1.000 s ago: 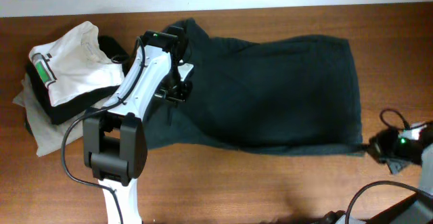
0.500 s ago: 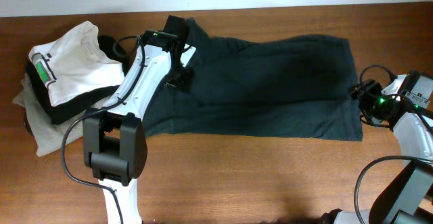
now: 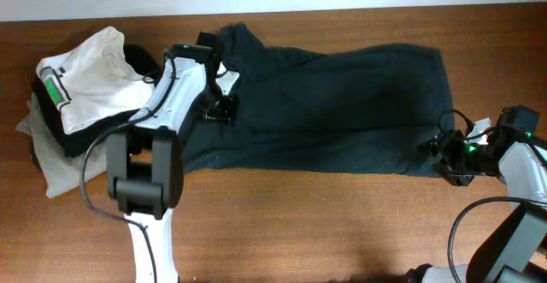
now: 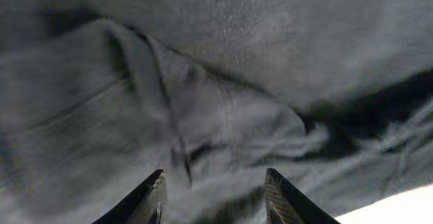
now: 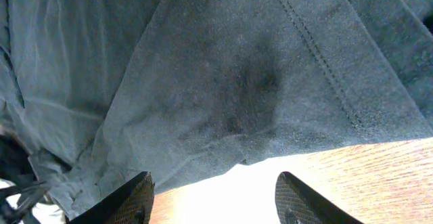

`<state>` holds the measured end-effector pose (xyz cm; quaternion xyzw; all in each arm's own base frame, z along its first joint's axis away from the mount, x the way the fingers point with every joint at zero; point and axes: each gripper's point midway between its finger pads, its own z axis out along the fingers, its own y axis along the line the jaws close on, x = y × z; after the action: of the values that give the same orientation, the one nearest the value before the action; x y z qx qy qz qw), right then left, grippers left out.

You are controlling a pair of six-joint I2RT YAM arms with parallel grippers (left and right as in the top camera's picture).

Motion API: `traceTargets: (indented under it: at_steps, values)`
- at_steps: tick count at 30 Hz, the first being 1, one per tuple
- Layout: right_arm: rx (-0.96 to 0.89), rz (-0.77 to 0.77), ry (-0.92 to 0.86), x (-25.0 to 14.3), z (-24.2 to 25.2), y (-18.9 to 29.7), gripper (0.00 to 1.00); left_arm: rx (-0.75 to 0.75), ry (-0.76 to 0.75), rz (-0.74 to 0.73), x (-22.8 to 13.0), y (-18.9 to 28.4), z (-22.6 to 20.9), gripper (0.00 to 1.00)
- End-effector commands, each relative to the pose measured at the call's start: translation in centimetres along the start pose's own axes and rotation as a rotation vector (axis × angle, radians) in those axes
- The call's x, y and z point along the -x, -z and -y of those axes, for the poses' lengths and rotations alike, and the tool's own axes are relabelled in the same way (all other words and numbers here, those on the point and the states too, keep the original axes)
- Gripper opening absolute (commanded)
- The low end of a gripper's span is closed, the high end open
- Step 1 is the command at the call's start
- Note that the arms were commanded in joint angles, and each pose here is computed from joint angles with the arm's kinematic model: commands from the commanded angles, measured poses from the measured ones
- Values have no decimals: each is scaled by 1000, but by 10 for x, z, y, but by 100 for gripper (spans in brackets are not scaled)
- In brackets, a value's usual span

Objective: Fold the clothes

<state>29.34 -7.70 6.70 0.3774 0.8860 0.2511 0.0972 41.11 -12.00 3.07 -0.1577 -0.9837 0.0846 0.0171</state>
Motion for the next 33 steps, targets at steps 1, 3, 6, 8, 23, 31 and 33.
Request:
traceTargets:
  at_steps: [1,3,6,8,23,31,33]
  values:
    - [17,2,12,1,-4,2,61,-66,20,-79,-11,-28,6,41]
    - [17,2,13,1,-4,2,61,-67,21,-83,-11,-29,6,26]
    - [17,2,12,1,-4,2,61,-220,29,-65,-6,-19,32,0]
    - [17,2,12,1,-4,2,61,-354,11,-6,11,12,58,0]
    - [16,9,16,3,-4,2,61,-5,-32,-11,15,33,10,64]
    - [16,10,16,3,-4,2,61,2,120,-55,14,-9,-55,51]
    - [16,9,16,3,-4,2,61,7,119,-60,13,-12,-57,35]
